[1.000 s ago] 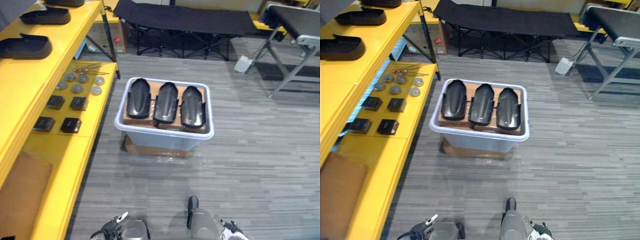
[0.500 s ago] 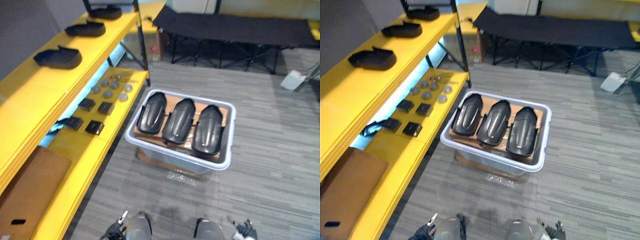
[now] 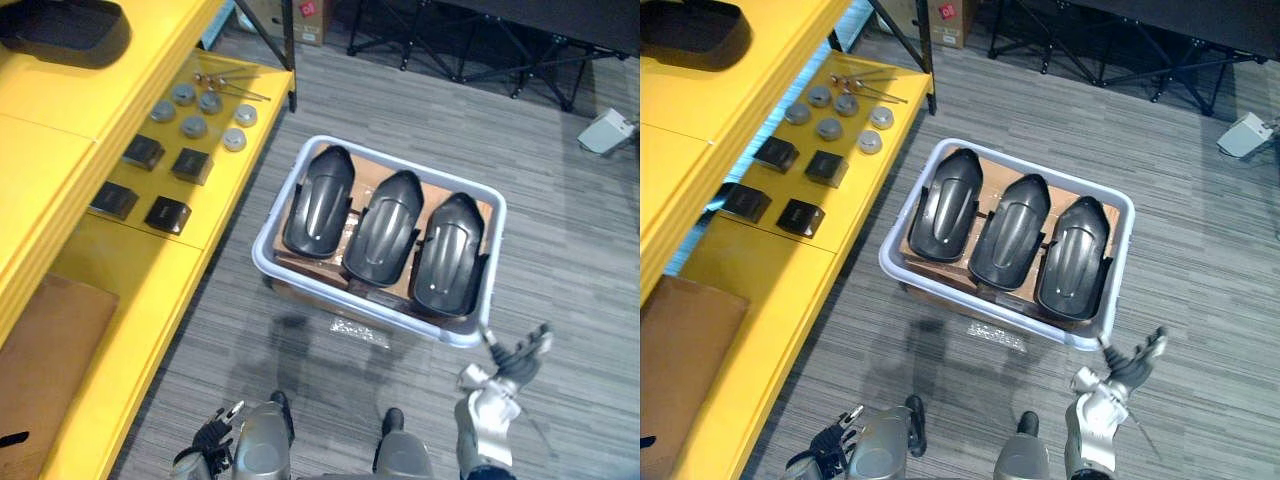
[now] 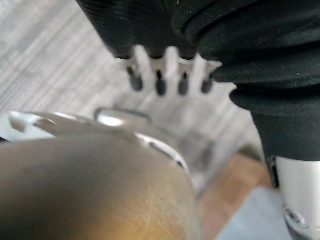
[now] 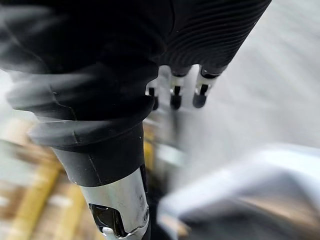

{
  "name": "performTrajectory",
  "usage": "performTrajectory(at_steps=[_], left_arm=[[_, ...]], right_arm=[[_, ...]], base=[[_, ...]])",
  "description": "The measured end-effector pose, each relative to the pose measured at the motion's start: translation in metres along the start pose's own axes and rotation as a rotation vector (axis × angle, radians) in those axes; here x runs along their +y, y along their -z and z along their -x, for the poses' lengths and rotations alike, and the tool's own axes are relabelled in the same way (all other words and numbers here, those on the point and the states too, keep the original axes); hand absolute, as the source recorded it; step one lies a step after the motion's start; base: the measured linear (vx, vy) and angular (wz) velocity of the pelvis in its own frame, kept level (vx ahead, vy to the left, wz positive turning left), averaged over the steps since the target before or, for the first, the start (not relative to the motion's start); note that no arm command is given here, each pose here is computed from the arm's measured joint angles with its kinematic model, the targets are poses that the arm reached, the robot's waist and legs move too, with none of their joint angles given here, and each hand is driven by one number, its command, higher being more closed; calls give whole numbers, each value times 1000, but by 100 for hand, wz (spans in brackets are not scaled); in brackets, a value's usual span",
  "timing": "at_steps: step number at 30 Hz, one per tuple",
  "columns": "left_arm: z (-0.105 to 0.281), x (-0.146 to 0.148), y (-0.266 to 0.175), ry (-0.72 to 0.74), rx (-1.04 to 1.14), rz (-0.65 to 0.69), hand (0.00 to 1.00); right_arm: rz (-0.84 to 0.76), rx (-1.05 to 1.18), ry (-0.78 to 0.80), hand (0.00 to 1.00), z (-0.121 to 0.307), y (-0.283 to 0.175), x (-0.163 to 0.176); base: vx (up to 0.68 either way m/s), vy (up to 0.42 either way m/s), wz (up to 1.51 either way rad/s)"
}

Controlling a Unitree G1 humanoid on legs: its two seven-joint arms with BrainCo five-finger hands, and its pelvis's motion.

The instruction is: Walk over and take plastic housings, then place them on the shelf

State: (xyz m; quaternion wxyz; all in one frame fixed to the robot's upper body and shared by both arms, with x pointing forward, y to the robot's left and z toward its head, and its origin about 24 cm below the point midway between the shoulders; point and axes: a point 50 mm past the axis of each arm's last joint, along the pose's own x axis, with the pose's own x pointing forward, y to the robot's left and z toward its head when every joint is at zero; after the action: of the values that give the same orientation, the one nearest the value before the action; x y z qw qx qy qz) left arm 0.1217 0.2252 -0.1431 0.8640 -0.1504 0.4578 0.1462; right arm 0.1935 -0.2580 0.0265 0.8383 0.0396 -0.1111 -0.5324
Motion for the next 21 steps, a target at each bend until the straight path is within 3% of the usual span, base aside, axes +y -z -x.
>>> performTrajectory(at_steps=[2,6,12,14,18,21], left_arm=[[1,3,-1,-7,-6,-11,0],[2,9,-7,-23,-29,-83,0],[-3,1,-35,-4,-106,-138,0],[-6,-5,-43,6,-127,-137,0],[-10,-24,-61,57,-175,-170,0],[-12,-37,-68,88,-205,-189,0]], right_arm=[[-51,-138,90,0,-14,-30,-11],[-95,-220,35,0,-25,-52,-8],[-140,-65,-50,0,-56,-44,17],[-142,18,-84,0,-72,-38,44],[-53,87,-138,0,-108,-43,83],[-11,138,-117,0,-134,-50,91]], base=[[55,-33,-20],[35,-42,-37],[-23,89,-7],[-70,58,13],[-70,1,23],[-74,-52,34]])
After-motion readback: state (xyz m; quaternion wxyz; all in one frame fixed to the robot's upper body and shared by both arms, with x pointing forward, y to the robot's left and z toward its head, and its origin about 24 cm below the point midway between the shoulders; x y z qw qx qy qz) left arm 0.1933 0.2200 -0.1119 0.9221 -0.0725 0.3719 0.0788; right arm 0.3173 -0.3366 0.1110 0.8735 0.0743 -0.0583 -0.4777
